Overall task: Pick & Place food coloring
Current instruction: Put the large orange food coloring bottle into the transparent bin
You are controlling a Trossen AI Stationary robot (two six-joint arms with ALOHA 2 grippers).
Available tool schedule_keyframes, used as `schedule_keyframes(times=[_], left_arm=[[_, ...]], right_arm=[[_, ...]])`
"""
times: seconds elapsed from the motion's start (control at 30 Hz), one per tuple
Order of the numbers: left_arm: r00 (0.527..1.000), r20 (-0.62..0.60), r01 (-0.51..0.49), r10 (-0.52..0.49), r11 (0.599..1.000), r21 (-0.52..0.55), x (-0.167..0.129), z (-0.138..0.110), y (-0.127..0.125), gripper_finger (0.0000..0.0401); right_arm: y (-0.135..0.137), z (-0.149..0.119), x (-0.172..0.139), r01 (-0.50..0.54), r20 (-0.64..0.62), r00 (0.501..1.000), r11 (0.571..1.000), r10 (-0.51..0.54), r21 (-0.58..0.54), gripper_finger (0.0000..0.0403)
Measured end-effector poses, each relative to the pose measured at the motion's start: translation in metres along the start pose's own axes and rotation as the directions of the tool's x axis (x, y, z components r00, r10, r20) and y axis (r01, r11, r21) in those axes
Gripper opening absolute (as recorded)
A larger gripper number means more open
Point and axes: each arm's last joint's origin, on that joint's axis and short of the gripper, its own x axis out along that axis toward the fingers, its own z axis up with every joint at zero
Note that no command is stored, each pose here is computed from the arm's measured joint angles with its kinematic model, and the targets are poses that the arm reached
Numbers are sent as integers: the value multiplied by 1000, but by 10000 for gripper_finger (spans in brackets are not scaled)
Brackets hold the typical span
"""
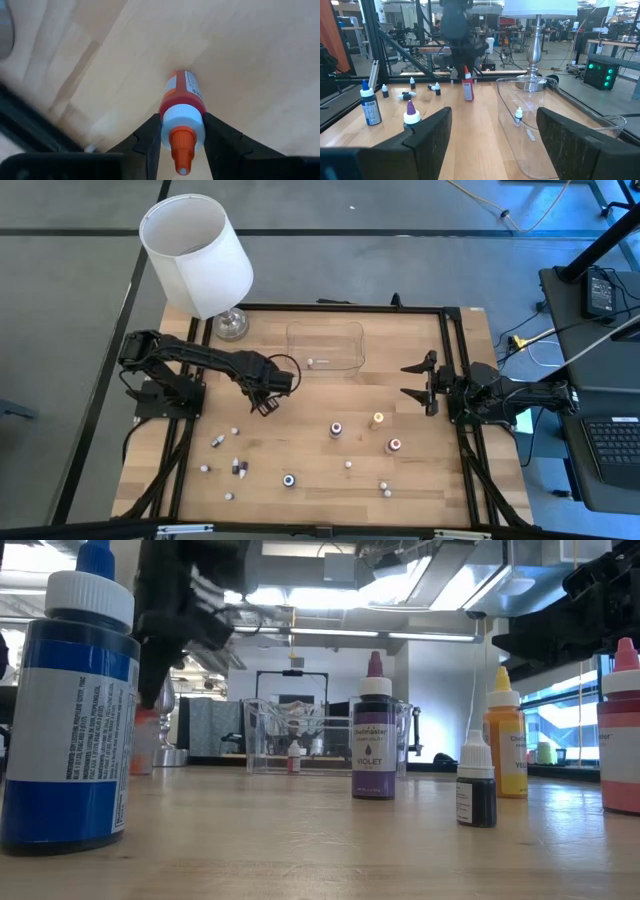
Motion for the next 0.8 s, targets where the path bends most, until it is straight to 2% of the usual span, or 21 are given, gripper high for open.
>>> schedule_keyframes(times=[0.23,0.4,0.5,0.63,0.8], left_arm=[[980,155,105,-126,985,133,-49,22,-6,117],[938,279,179,-205,977,115,-91,42,4,116],[914,350,187,-203,979,78,-108,57,19,117],[903,390,170,-180,984,62,-113,79,38,116],[919,359,159,-164,986,46,-99,109,56,116]], right_arm=[[0,0,0,0,1,1000,1000,0,1,293],[0,0,0,0,1,1000,1000,0,2,293],[0,0,0,0,1,1000,1000,0,0,293],[0,0,0,1,1,1000,1000,-1,0,293],[-1,1,0,25,6,1000,1000,-25,-4,293]])
